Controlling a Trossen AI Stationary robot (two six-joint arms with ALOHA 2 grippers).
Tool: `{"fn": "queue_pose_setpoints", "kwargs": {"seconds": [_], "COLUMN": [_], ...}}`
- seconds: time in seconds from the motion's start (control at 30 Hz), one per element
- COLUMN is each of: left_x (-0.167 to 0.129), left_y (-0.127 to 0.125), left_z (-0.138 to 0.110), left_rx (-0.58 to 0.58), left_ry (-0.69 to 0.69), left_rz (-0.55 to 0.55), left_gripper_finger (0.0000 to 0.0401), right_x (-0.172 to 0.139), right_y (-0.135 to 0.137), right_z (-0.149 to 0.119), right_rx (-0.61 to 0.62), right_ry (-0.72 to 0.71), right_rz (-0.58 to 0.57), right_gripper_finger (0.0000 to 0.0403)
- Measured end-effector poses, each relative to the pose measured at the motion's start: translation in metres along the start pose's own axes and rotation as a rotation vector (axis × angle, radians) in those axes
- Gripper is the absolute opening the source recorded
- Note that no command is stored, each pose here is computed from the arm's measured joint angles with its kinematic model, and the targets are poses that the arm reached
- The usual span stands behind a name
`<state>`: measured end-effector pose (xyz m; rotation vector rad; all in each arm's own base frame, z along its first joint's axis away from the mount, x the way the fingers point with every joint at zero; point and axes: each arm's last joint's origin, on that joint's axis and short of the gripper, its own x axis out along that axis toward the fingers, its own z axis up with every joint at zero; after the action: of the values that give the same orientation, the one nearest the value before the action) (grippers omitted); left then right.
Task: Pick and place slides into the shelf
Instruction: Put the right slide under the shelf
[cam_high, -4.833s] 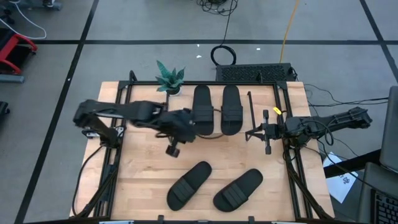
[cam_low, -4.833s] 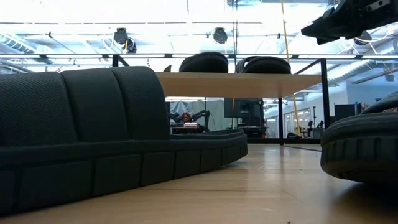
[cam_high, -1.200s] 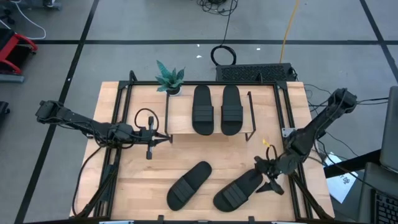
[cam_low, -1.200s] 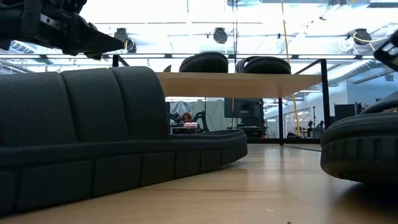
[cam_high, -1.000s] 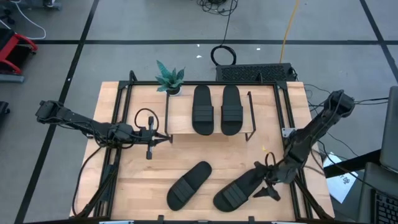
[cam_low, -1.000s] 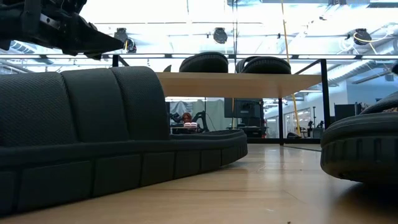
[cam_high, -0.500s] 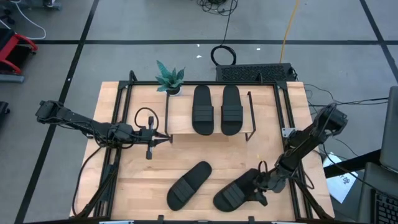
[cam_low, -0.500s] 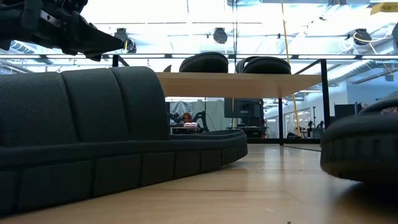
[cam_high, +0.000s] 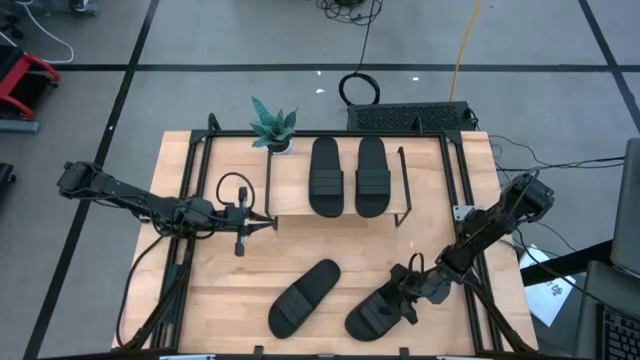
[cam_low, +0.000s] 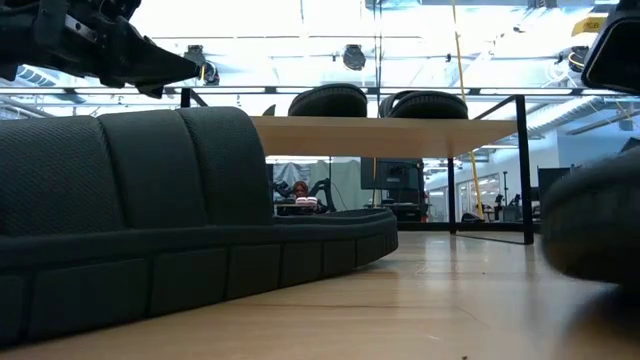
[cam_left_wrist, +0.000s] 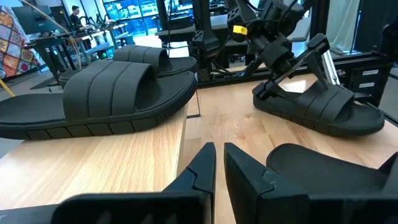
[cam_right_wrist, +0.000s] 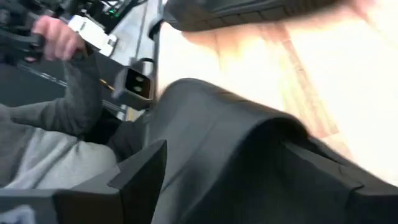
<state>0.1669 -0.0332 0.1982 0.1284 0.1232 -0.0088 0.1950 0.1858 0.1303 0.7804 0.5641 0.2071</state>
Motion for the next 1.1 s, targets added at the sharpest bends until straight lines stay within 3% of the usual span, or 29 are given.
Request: {"fn": "queue_pose_setpoints", "kwargs": {"seconds": [0.13, 0.3, 0.53, 0.63, 0.8, 1.1], "left_x": [0.0, 0.0, 0.0, 0.0, 0.0, 0.0], "left_y": [0.0, 0.0, 0.0, 0.0, 0.0, 0.0], "left_z": [0.0, 0.0, 0.001, 0.001, 0.002, 0.001], "left_rx": [-0.004, -0.004, -0.005, -0.006, -0.008, -0.005], "left_ry": [0.0, -0.001, -0.007, -0.011, -0.018, -0.009], "left_rz": [0.0, 0.0, 0.0, 0.001, 0.002, 0.001], "left_gripper_finger": [0.0033, 0.0033, 0.0033, 0.0033, 0.0033, 0.0033], "right_x": [0.003, 0.004, 0.004, 0.004, 0.002, 0.007], "right_y": [-0.003, -0.003, 0.004, 0.012, 0.016, 0.019], "right_z": [-0.002, -0.003, 0.002, 0.01, 0.034, 0.075], "right_rx": [-0.014, -0.052, -0.21, -0.292, -0.384, -0.467], "right_ry": [0.022, 0.041, 0.061, 0.111, 0.236, 0.501], "right_rz": [-0.005, 0.014, 0.138, 0.242, 0.321, 0.239], "right_gripper_finger": [0.0246, 0.0178, 0.0018, 0.0012, 0.0006, 0.0003]}}
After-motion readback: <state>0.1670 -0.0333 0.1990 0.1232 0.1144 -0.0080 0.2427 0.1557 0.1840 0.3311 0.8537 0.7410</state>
